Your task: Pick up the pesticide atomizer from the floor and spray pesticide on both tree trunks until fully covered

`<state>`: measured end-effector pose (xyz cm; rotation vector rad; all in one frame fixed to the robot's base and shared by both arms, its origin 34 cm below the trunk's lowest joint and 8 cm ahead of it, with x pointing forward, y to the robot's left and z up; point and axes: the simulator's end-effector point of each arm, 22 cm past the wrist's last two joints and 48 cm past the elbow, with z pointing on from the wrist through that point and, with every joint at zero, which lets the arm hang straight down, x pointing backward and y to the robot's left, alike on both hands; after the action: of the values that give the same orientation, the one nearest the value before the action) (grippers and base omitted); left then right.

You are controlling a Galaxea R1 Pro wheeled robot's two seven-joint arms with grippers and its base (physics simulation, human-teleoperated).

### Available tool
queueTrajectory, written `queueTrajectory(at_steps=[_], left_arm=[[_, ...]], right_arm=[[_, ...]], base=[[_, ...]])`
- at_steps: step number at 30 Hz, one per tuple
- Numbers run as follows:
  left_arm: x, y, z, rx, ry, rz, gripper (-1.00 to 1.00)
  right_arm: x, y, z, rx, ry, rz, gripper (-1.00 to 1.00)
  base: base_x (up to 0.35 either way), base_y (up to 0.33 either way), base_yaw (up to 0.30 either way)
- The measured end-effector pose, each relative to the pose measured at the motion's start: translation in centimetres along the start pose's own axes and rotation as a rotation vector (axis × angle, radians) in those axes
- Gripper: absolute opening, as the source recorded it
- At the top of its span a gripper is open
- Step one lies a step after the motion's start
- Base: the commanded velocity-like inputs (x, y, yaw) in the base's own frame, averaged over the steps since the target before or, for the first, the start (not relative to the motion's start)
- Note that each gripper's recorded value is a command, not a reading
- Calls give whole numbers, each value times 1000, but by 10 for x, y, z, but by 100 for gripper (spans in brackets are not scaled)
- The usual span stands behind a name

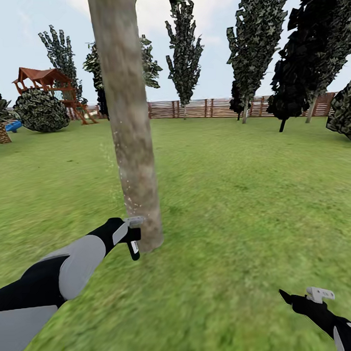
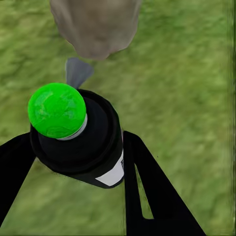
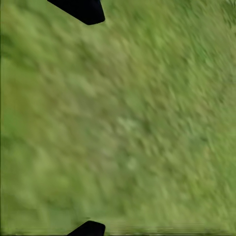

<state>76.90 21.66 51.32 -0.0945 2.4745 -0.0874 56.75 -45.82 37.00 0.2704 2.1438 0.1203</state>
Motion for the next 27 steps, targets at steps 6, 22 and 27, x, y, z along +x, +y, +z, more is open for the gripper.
queueTrajectory(at_steps=[6,22,27], left_arm=[[0,0,0,-1,0,1,-100],[49,6,16,-14,66,2,-100],[47,16,9,-29,116,6,-100]], right_arm=[[0,0,0,1,0,0,100],[0,0,0,2,0,0,100],[0,0,0,2,0,0,100]], base=[[93,-322,157],[68,-168,116],[0,0,4]])
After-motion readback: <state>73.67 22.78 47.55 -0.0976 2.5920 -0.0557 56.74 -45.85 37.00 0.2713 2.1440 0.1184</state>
